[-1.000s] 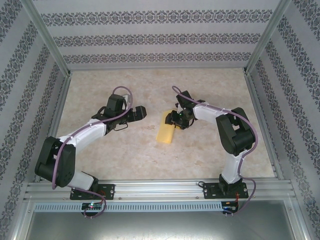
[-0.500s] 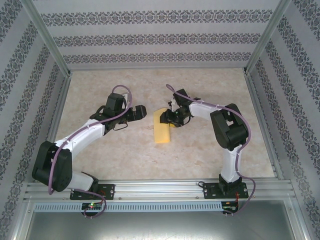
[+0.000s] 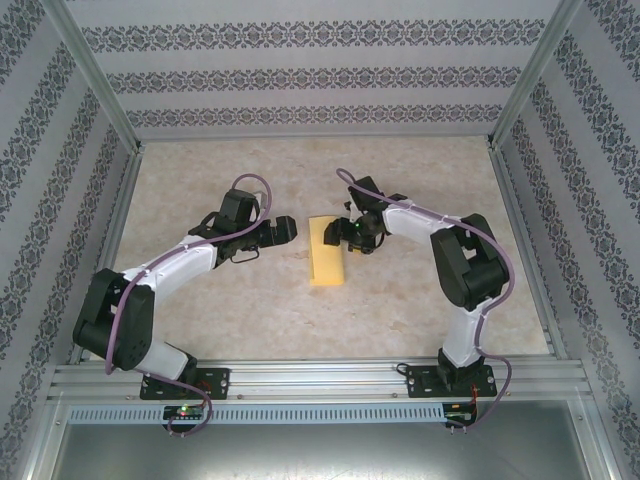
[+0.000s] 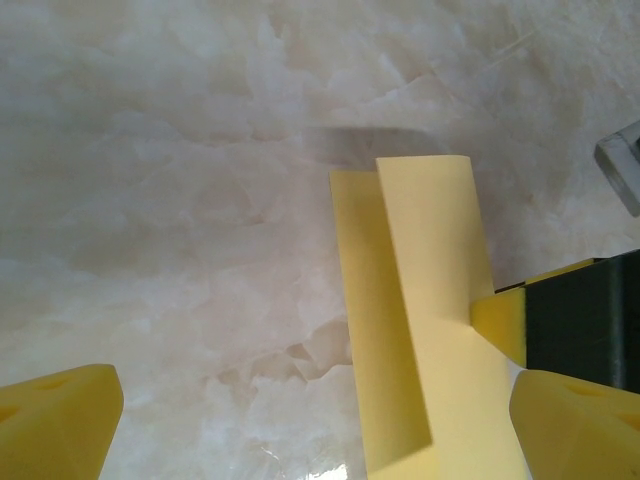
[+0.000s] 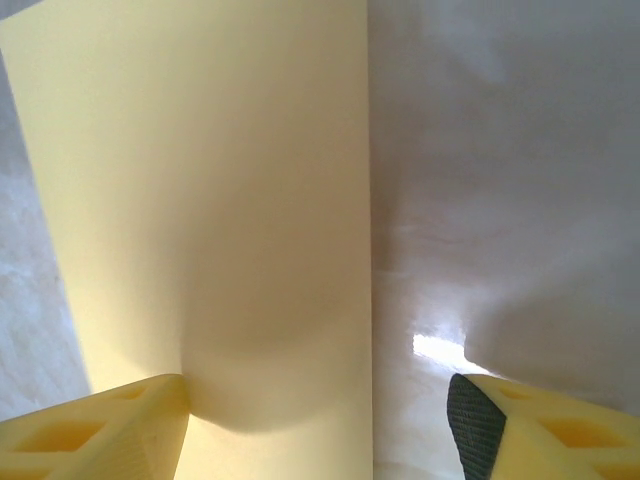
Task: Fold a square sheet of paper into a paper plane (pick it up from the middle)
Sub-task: Fold the square sheet of paper in half at the center of the table.
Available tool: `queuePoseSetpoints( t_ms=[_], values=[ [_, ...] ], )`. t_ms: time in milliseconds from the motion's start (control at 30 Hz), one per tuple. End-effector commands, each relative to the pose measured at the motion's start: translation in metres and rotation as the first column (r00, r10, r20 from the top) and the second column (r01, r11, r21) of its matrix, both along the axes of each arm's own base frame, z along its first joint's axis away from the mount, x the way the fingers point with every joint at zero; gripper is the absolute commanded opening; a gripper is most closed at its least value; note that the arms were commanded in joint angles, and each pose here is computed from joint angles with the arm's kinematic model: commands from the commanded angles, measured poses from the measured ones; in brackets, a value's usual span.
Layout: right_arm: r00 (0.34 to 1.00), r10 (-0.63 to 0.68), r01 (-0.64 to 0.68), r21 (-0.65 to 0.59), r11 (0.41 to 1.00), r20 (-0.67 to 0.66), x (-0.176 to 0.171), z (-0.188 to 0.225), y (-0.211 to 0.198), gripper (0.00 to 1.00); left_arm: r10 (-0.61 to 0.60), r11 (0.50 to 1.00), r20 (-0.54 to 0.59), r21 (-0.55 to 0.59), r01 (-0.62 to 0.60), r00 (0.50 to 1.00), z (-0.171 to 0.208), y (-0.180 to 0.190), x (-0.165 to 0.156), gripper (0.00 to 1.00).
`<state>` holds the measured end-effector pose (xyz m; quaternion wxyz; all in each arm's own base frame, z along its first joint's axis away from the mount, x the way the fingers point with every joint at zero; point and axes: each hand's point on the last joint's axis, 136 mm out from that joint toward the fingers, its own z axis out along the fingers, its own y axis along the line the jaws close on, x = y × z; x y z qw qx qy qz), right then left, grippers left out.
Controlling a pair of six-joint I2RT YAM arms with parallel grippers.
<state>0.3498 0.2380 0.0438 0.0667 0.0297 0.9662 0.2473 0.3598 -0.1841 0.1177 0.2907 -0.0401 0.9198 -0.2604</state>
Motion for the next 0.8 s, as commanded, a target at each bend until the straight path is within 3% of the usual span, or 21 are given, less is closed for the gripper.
queuePoseSetpoints(
  t_ms=[0,167,333,667,767],
  values=[
    [1.0,-0.031,0.031,-0.057,0.998,0.0,-0.005,0.003,-0.012,0.71,-0.037,0.999,0.031,-0.012,0.037,0.999,0.006,-0.011,0.006,1.0],
    [0.999,-0.031,0.028,-0.095,0.995,-0.024,-0.006,-0.006,-0.005,0.71,-0.035,0.999,0.026,-0.017,0.036,0.999,0.005,-0.012,0.006,1.0],
    [0.993,-0.114,0.103,-0.213,0.972,-0.037,-0.004,-0.02,-0.007,0.73,-0.022,1.0,0.019,-0.017,0.023,1.0,0.004,-0.01,0.005,1.0],
    [0.983,-0.177,0.159,-0.292,0.943,-0.036,-0.008,-0.032,-0.011,0.77,-0.023,1.0,0.012,-0.02,0.023,1.0,0.004,-0.011,0.004,1.0],
    [0.979,-0.202,0.188,-0.224,0.956,-0.04,-0.007,-0.031,-0.002,0.77,-0.021,0.999,0.01,-0.025,0.021,1.0,0.002,-0.011,0.005,1.0]
  ],
)
